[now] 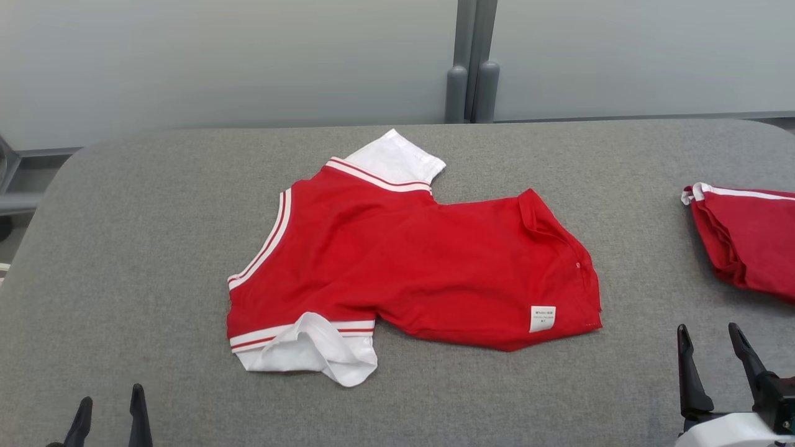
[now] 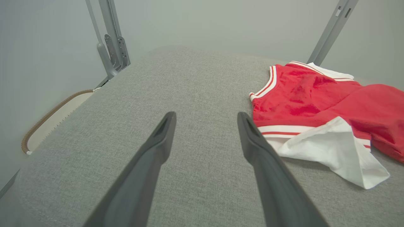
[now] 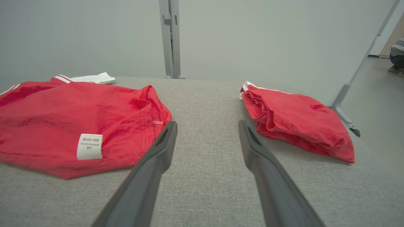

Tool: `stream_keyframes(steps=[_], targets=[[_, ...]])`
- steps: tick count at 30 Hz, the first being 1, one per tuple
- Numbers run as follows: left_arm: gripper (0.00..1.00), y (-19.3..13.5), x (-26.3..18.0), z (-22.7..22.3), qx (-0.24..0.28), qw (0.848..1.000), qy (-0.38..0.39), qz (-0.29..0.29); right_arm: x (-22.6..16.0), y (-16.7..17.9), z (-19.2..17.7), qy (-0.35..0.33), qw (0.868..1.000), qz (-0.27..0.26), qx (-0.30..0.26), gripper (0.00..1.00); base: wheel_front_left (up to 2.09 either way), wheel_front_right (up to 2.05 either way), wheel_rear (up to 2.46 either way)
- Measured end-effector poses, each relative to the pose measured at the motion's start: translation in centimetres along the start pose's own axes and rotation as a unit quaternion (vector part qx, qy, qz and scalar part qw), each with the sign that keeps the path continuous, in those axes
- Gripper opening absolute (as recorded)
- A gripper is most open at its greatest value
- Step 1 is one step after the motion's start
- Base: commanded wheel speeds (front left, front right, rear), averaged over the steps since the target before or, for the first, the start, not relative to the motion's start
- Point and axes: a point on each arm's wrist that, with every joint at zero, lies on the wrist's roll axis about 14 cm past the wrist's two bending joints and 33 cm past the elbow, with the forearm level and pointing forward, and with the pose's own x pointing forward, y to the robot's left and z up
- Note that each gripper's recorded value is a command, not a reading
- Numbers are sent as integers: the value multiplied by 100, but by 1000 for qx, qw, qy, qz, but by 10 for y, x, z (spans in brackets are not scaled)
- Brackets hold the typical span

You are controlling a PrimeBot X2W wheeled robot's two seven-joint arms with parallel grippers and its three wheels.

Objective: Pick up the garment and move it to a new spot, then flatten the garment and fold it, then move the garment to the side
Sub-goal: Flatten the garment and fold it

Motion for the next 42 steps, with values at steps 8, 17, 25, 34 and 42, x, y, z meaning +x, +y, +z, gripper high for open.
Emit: stream_keyframes(steps=[8,17,25,34,42], targets=[[100,13,-17,5,21,1000,-14,-6,-5,-3,7,-11,1000,0,-3,100,0,0,0],[100,14,-19,15,20,999,-36,-14,-4,-1,9,-14,1000,5,-4,100,0,0,0],[100,9,-18,15,22,999,-39,-30,-5,6,7,-12,1000,12,0,100,0,0,0],[100,6,-17,11,19,999,-34,-36,-5,9,6,-9,1000,16,2,100,0,0,0],[100,-14,-10,13,25,997,-29,-73,1,22,-6,15,999,35,12,100,0,0,0]])
